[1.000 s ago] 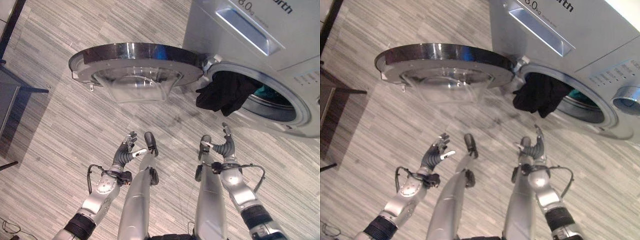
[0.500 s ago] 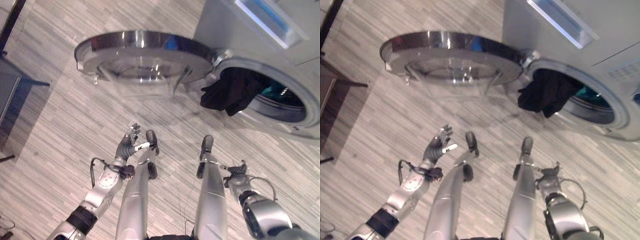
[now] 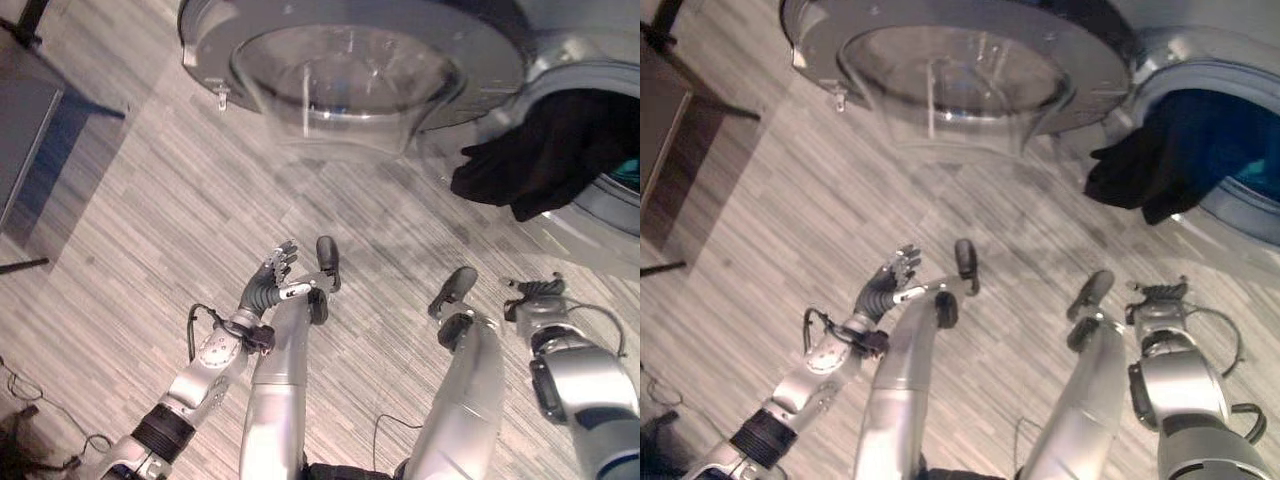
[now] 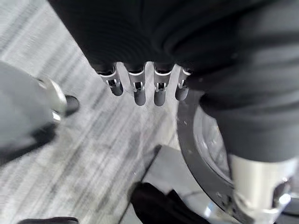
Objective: Grab the laundry basket,head to the washer,open it,put in the laundry and shut it.
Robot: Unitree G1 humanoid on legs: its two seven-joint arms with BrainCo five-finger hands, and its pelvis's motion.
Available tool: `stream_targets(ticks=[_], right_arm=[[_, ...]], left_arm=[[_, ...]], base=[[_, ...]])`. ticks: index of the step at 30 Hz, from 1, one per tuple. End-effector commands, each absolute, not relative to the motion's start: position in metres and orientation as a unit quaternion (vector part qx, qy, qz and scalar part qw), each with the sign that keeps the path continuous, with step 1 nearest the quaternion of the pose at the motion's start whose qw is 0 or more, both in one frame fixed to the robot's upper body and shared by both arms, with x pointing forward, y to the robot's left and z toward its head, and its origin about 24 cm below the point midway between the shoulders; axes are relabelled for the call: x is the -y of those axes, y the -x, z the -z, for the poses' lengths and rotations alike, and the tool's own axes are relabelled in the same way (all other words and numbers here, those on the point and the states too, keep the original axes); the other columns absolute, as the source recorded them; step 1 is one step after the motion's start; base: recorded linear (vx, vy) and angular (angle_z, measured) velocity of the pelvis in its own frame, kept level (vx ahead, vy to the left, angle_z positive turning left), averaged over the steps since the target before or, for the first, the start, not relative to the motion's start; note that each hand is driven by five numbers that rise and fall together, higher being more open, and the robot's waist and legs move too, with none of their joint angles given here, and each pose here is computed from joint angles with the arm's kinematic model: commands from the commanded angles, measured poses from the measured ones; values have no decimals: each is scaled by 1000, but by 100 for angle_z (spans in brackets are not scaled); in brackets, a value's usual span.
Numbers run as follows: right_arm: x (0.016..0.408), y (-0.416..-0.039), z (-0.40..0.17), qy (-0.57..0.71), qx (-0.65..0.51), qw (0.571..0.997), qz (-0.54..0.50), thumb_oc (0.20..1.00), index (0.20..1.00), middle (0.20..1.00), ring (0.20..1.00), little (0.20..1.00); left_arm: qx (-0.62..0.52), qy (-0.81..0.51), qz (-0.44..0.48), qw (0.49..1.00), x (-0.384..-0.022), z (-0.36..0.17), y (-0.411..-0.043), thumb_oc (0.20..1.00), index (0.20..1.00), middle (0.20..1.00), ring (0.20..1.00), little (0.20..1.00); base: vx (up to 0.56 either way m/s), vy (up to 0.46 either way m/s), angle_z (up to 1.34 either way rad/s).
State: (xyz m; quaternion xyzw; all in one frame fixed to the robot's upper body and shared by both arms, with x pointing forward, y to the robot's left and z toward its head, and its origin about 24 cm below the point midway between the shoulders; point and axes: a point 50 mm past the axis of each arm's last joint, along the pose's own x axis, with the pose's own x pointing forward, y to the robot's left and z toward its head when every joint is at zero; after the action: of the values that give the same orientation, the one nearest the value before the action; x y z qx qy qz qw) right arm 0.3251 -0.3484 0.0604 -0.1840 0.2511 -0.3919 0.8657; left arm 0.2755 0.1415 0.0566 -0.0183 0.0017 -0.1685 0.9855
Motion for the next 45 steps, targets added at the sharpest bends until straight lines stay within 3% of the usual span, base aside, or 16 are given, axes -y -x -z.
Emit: stream_targets(ticks=[1,8,17,24,29,30,31,37,38,45], right_arm=[[375,-305,-61,164,-259,847,435,1000,1000,1000,1000,1000],[351,-350,-120,153,-157,879,424,1000,1000,1000,1000,1000],[273,-398,-170,108,-24,924,366,1000,1000,1000,1000,1000],[264,-404,-211,68,43,921,381,1000,1000,1000,1000,1000],[282,-400,-219,65,43,911,404,1000,1000,1000,1000,1000],[285,-398,-218,57,39,910,408,834,834,834,834,834],[288,-397,-215,33,37,910,412,200,200,200,200,200],[275,-399,-212,-32,63,915,398,200,200,200,200,200],[234,-403,-229,-69,136,925,349,200,200,200,200,200],[212,-398,-248,-116,200,917,325,200,200,200,200,200]], left_arm=[[27,40,174,984,-137,-65,-271,1000,1000,1000,1000,1000],[40,57,153,986,-139,-74,-274,1000,1000,1000,1000,1000],[60,86,90,990,-152,-83,-282,1000,1000,1000,1000,1000],[70,80,86,991,-154,-86,-283,1000,1000,1000,1000,1000],[66,76,107,989,-148,-85,-282,1000,1000,1000,1000,1000],[65,75,110,989,-148,-84,-282,1000,1000,1000,1000,1000],[60,75,115,989,-146,-83,-282,1000,1000,1000,1000,1000],[53,74,114,989,-141,-78,-282,1000,1000,1000,1000,1000],[47,76,118,989,-132,-74,-283,1000,1000,1000,1000,1000],[53,79,164,982,-109,-74,-283,1000,1000,1000,1000,1000]], base=[[-9,-3,-4],[4,-3,-5],[25,-5,-5],[6,3,-1],[2,13,1],[6,59,3],[3,46,2],[-5,88,-11],[-31,172,-25],[-31,158,-49]])
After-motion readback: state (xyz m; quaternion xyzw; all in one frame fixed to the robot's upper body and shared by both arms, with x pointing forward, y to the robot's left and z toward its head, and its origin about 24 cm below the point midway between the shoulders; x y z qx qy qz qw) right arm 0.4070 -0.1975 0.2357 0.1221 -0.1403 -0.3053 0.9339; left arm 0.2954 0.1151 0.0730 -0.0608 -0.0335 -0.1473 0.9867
